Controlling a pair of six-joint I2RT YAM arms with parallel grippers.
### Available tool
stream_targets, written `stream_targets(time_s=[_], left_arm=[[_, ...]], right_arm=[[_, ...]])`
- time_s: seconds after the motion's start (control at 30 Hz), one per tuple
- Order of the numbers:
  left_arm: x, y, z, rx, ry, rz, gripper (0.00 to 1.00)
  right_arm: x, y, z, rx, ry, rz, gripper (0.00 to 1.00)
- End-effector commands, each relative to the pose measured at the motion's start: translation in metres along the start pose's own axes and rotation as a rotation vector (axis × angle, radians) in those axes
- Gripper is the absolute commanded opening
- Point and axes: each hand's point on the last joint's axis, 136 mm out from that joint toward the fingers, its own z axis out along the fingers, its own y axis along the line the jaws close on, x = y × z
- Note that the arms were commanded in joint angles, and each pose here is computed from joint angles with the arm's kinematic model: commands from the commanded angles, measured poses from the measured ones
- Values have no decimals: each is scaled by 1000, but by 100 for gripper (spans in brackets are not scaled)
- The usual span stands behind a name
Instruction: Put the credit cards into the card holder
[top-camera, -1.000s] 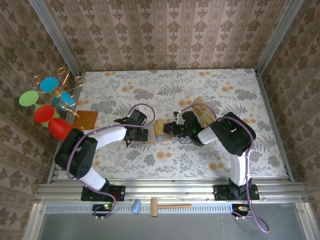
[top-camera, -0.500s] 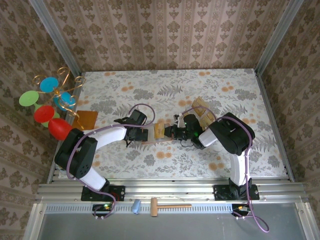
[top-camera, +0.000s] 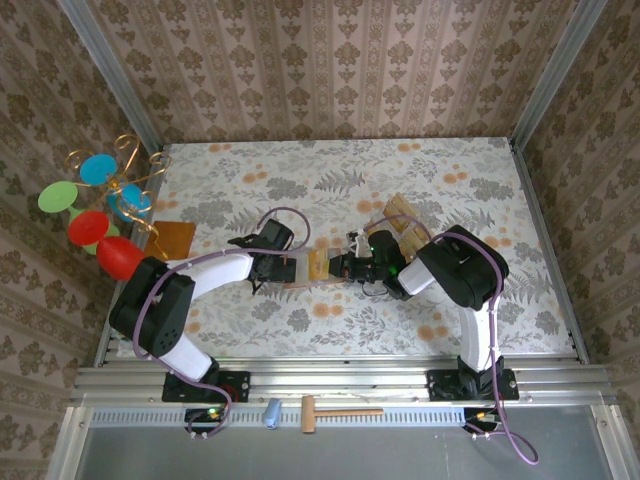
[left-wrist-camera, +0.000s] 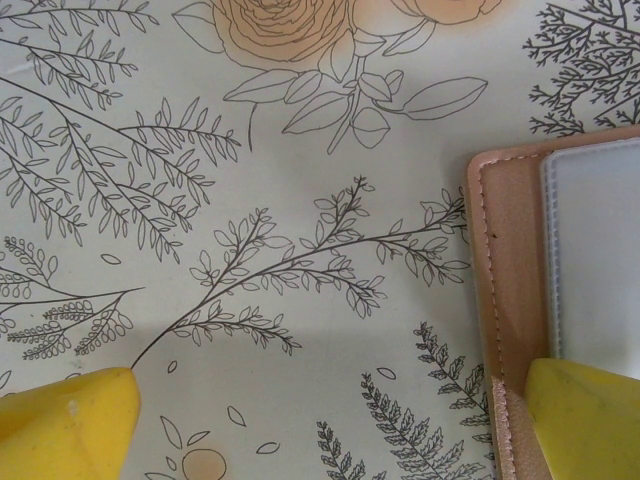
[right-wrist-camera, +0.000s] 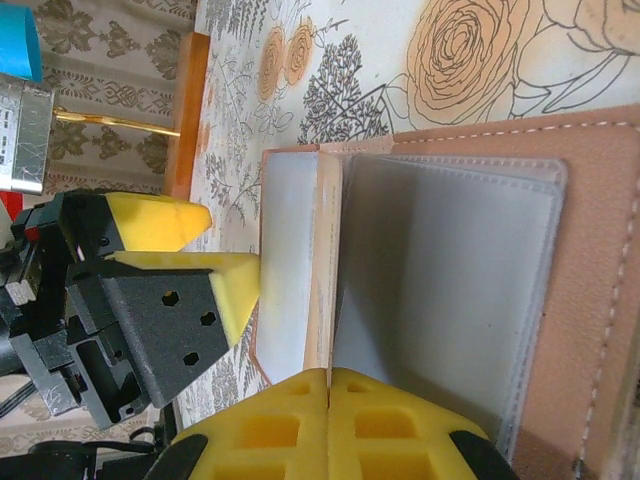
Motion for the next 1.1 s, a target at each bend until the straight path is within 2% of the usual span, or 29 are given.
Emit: stream_targets(time_s=[0.0,1.07], left_arm=[[9,7,5,-37,46,1,100],[10,6,6,-32,49,-1,100]], right_arm=[[27,-22,-1,47,73,21,0],[47,-44,-4,161,159,158,0]])
